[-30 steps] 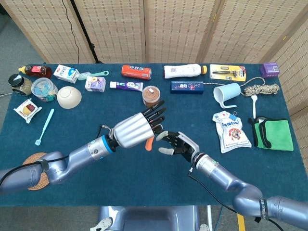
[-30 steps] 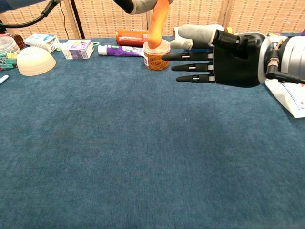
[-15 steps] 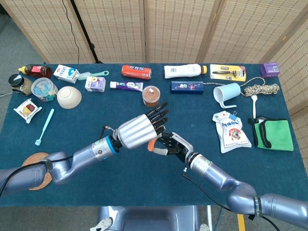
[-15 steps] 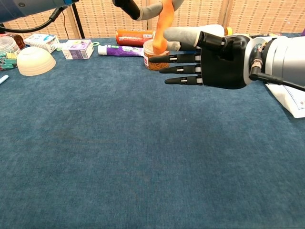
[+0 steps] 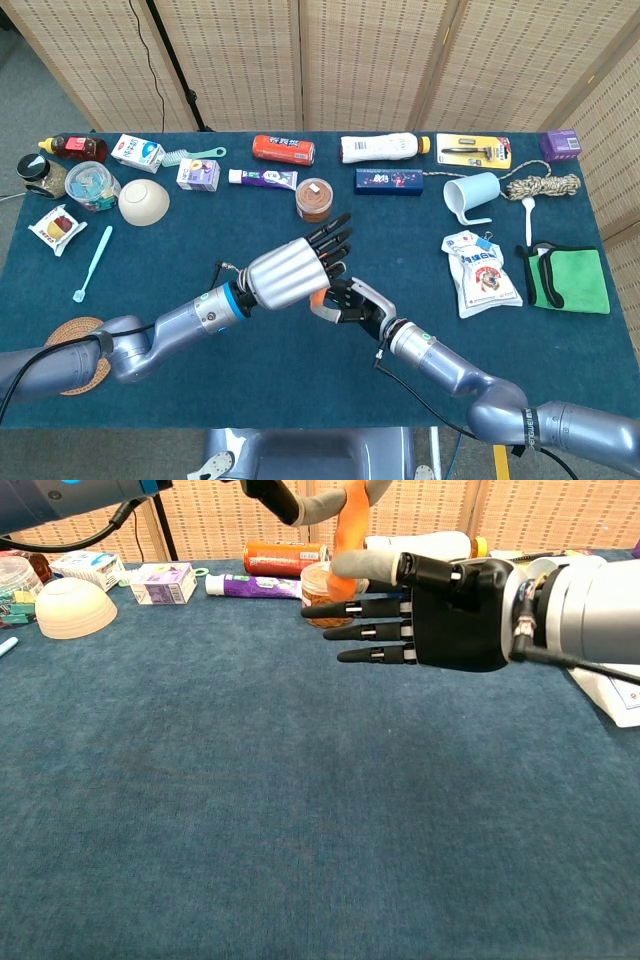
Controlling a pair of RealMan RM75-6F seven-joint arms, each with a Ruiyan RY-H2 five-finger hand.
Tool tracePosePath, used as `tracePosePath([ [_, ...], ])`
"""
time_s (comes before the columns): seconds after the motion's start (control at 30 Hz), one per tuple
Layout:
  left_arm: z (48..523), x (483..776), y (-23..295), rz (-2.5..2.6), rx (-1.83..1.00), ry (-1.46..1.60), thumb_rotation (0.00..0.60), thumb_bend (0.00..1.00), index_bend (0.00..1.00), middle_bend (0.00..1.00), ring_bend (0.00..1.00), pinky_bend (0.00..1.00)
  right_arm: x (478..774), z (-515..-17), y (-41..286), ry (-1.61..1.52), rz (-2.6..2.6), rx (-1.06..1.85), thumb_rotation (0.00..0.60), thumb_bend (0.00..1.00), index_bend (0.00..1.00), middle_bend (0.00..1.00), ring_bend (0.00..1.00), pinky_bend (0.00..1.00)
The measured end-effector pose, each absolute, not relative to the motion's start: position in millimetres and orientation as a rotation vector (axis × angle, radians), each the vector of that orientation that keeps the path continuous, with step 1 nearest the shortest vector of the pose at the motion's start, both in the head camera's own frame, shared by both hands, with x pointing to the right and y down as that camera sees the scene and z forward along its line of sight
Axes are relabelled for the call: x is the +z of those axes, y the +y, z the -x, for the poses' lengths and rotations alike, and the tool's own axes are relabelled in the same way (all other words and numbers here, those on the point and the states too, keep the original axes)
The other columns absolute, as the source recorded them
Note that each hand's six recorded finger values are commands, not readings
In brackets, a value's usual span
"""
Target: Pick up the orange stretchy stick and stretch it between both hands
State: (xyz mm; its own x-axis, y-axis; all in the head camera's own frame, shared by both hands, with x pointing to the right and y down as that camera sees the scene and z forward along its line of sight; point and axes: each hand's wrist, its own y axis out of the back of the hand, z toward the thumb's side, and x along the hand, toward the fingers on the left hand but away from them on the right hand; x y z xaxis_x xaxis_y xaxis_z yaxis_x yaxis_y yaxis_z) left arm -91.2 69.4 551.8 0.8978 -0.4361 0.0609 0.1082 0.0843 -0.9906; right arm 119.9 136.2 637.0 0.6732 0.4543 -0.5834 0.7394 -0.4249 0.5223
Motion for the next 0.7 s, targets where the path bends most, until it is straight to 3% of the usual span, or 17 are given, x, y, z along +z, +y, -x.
tracePosePath([
  [0.47,94.0,555.2,70.6,1.432,-0.424,0.266,0.600,0.51,0.83,0.34,0.15,0.00,637.1,-119.0,139.0,0.908,-2.086,-0.457,0.600,0.40,0.53,0.22,0.10,0.00],
  [0.7,93.8,555.2,71.6,1.433,-0.422,0.266,0.600,0.51,0.83,0.34,0.15,0.00,637.2,-120.1,138.7,0.911,-2.085,-0.459,0.600,0.51,0.56,0.25,0.13,0.00],
])
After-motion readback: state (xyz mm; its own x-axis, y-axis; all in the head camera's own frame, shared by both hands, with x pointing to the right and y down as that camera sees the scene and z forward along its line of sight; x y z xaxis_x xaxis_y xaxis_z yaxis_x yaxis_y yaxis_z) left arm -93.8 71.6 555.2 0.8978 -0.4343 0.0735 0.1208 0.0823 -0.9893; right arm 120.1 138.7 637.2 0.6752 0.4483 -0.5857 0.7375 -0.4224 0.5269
